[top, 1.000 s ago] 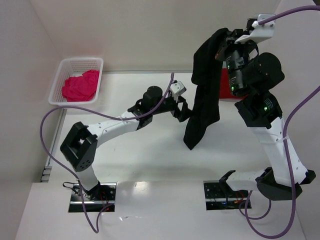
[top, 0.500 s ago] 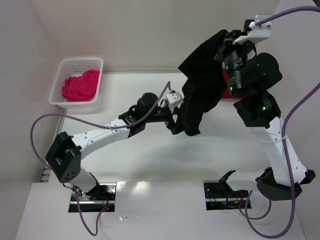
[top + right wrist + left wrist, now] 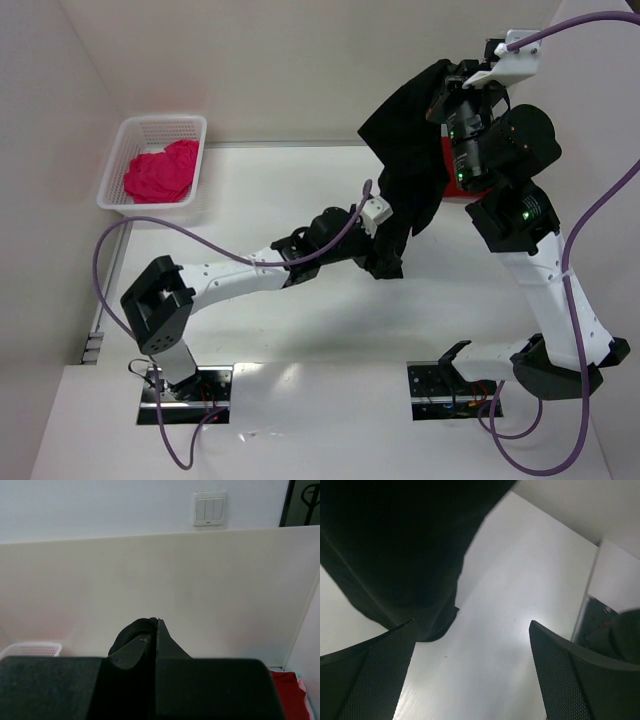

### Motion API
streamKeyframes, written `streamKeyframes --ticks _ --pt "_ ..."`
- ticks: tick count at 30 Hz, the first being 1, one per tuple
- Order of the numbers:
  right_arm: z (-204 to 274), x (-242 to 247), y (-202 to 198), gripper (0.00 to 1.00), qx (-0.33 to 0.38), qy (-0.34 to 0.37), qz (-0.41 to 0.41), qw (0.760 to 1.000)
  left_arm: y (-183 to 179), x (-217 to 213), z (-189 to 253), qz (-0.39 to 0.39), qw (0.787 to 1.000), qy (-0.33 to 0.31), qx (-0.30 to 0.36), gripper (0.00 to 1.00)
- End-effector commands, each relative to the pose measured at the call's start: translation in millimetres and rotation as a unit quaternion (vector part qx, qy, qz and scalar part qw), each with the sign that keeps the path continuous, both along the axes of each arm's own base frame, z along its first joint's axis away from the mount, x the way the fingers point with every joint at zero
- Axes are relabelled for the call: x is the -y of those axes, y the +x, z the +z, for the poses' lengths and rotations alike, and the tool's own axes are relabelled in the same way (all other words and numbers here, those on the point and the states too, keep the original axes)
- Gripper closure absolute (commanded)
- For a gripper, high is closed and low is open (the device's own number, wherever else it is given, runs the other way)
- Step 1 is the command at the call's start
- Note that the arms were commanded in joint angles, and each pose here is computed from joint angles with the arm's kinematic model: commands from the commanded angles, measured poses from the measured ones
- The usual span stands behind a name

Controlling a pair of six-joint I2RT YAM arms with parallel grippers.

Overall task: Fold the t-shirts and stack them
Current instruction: Flatten out the tshirt

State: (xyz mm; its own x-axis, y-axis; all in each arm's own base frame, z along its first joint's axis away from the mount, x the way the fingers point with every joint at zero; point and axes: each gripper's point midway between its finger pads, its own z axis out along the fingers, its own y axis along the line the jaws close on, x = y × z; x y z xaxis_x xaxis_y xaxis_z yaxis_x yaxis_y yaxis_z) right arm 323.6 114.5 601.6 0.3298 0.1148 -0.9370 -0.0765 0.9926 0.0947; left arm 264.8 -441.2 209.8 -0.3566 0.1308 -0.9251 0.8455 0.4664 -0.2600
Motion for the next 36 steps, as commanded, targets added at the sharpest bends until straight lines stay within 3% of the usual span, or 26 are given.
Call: streamKeyframes --ticks 1,9,13,26,30,31,32,35,36 --pt "25.0 7.2 -9.6 1.00 0.036 0.029 0.002 0.999 21.3 14.9 7.0 0.088 0.996 -0.006 0.003 0.01" --pt "20.3 5.0 -4.2 1.00 0.031 0.028 -0.002 0.999 33.0 17.0 -17.9 0.198 0.980 0.009 0.001 0.03" --pt "24.2 7.3 -5.1 1.00 0.038 0.036 -0.006 0.999 47.2 4.6 -42.8 0.276 0.961 0.019 -0.008 0.03" --pt "36.0 3.8 -7.2 1.00 0.051 0.047 0.008 0.998 48.4 23.0 -86.9 0.363 0.931 0.027 -0.001 0.06" --pt "36.4 2.2 -7.4 1.00 0.052 0.045 0.012 0.998 50.7 18.8 -85.8 0.412 0.911 0.022 0.002 0.21" --pt "35.7 3.8 -9.6 1.00 0.052 0.045 0.012 0.998 51.5 17.8 -85.0 0.418 0.908 0.016 0.000 0.30" --pt "35.2 4.8 -11.0 1.00 0.054 0.047 0.012 0.997 50.9 13.2 -90.5 0.426 0.905 0.020 -0.003 0.45" --pt "26.4 13.0 -8.5 1.00 0.044 0.034 -0.016 0.998 46.9 -0.2 -76.6 0.432 0.902 0.014 -0.003 0.65" --pt "28.0 15.6 -9.0 1.00 0.047 0.035 -0.022 0.998 41.2 -10.1 -68.3 0.428 0.904 0.010 -0.006 0.79"
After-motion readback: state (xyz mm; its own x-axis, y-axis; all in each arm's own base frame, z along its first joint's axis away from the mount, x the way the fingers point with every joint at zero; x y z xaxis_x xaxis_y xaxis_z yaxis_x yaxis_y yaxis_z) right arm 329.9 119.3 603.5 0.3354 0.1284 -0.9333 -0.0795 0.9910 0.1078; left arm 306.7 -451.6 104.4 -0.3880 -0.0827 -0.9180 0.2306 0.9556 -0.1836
